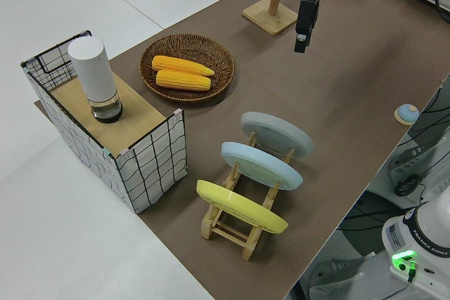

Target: Pick gray plate from table and place it on lower plate rack with left arm

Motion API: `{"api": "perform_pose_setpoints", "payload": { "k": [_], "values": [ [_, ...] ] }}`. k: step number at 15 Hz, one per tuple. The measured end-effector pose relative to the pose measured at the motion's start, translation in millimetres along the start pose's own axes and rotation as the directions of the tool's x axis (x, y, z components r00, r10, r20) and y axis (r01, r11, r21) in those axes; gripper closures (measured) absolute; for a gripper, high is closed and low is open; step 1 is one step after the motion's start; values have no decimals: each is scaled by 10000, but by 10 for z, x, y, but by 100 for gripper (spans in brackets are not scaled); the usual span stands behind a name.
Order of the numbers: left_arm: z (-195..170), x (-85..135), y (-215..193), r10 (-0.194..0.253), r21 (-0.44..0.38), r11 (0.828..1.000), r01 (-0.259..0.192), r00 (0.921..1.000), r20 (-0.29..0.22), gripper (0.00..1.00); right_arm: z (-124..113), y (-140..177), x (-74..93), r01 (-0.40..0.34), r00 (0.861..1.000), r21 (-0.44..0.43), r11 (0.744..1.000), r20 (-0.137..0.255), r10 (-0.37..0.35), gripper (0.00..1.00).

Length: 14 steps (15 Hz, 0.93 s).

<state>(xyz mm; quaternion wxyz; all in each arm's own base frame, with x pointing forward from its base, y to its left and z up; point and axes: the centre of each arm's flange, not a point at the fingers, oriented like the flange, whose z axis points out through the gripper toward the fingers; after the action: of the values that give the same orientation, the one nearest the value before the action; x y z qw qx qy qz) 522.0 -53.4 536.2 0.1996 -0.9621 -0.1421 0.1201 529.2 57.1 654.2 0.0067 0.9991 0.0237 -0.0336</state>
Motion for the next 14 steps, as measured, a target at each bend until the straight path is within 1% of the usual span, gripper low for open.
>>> {"api": "perform_pose_setpoints", "payload": {
  "k": [1, 3, 5, 6, 7, 8, 9, 10, 11, 12, 13, 14],
  "values": [
    [-78, -10, -8, 333, -294, 9990, -334, 9994, -58, 0, 0, 0, 0, 0, 10000, 0, 10000, 0, 0, 1],
    [-186, -43, 6, 1092, -819, 9906, -1100, 9939, -137, 0, 0, 0, 0, 0, 10000, 0, 10000, 0, 0, 1],
    [-239, -73, 74, 1600, -1371, 9774, -1611, 9869, -194, 0, 0, 0, 0, 0, 10000, 0, 10000, 0, 0, 1],
    [-273, -77, 113, 1813, -1657, 9688, -1844, 9828, -340, 0, 0, 0, 0, 0, 10000, 0, 10000, 0, 0, 1],
    [-314, -81, 156, 2098, -1979, 9560, -2165, 9762, -542, 0, 0, 0, 0, 0, 10000, 0, 10000, 0, 0, 1],
    [-356, -89, 190, 2493, -2287, 9382, -2598, 9656, -744, 0, 0, 0, 0, 0, 10000, 0, 10000, 0, 0, 1],
    [-387, -94, 200, 3011, -2475, 9162, -3152, 9490, -937, 0, 0, 0, 0, 0, 10000, 0, 10000, 0, 0, 1],
    [-416, -98, 196, 3646, -2651, 8850, -3827, 9239, -1165, 0, 0, 0, 0, 0, 10000, 0, 10000, 0, 0, 1],
    [-446, -95, 175, 4200, -2788, 8521, -4428, 8966, -1405, 0, 0, 0, 0, 0, 10000, 0, 10000, 0, 0, 1],
    [-479, -85, 139, 4645, -2890, 8205, -4932, 8699, -1657, 0, 0, 0, 0, 0, 10000, 0, 10000, 0, 0, 1],
    [-509, -73, 101, 4947, -2920, 7969, -5288, 8487, -1869, 0, 0, 0, 0, 0, 10000, 0, 10000, 0, 0, 1],
    [-535, -63, 69, 5115, -2918, 7823, -5503, 8349, -2032, 0, 0, 0, 0, 0, 10000, 0, 10000, 0, 0, 1]
  ]
}}
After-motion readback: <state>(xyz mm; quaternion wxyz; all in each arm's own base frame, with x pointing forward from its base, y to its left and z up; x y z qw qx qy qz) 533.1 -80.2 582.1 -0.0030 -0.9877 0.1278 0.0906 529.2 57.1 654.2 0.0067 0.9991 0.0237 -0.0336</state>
